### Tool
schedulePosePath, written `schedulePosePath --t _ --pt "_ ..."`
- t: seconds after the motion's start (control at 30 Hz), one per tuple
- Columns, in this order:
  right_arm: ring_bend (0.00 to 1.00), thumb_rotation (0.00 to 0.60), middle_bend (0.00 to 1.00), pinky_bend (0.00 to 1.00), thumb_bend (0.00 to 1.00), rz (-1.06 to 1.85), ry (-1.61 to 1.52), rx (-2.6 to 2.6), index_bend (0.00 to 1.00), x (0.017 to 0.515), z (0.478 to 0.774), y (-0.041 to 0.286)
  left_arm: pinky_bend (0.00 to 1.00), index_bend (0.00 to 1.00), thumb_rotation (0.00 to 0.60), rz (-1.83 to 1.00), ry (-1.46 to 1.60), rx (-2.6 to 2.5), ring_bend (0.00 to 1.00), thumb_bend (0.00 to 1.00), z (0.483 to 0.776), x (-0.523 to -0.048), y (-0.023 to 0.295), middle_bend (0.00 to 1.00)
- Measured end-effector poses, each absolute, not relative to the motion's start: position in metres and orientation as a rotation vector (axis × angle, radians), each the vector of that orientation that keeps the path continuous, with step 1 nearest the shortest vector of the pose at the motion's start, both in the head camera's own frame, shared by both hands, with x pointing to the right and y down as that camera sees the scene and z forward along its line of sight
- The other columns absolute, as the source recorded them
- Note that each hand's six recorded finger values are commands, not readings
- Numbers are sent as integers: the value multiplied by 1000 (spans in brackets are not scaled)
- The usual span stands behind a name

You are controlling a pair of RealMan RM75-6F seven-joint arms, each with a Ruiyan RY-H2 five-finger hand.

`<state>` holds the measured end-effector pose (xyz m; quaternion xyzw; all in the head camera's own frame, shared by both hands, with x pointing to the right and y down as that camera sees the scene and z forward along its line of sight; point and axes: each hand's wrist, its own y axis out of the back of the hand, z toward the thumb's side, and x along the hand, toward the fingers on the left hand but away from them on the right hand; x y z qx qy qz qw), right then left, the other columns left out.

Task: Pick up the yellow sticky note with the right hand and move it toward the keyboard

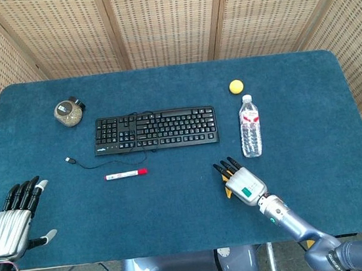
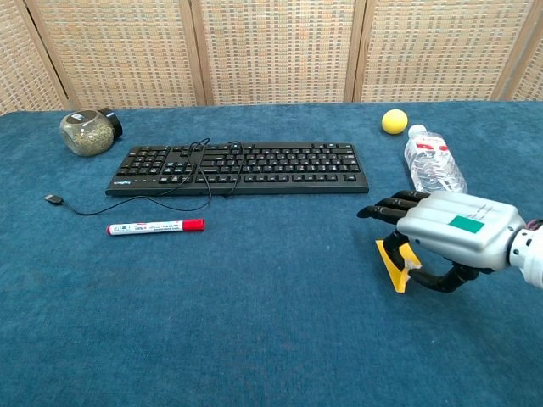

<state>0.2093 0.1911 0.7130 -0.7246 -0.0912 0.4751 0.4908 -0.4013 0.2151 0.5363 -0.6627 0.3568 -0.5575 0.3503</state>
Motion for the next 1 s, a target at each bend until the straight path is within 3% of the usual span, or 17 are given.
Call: schedulePosePath --t 0.23,0.67,1.0 --pt "0 600 7 0 521 1140 -285 -1746 687 198 706 169 0 0 600 -1443 933 -1730 0 0 536 -402 215 0" --pt "0 600 21 0 522 1109 -432 -1630 710 142 674 76 0 0 600 -1440 959 -1764 0 0 533 -408 212 0" --pt "0 600 33 0 523 1101 -556 -1915 722 115 659 90 0 0 600 -1422 967 -1784 0 0 530 -409 209 0"
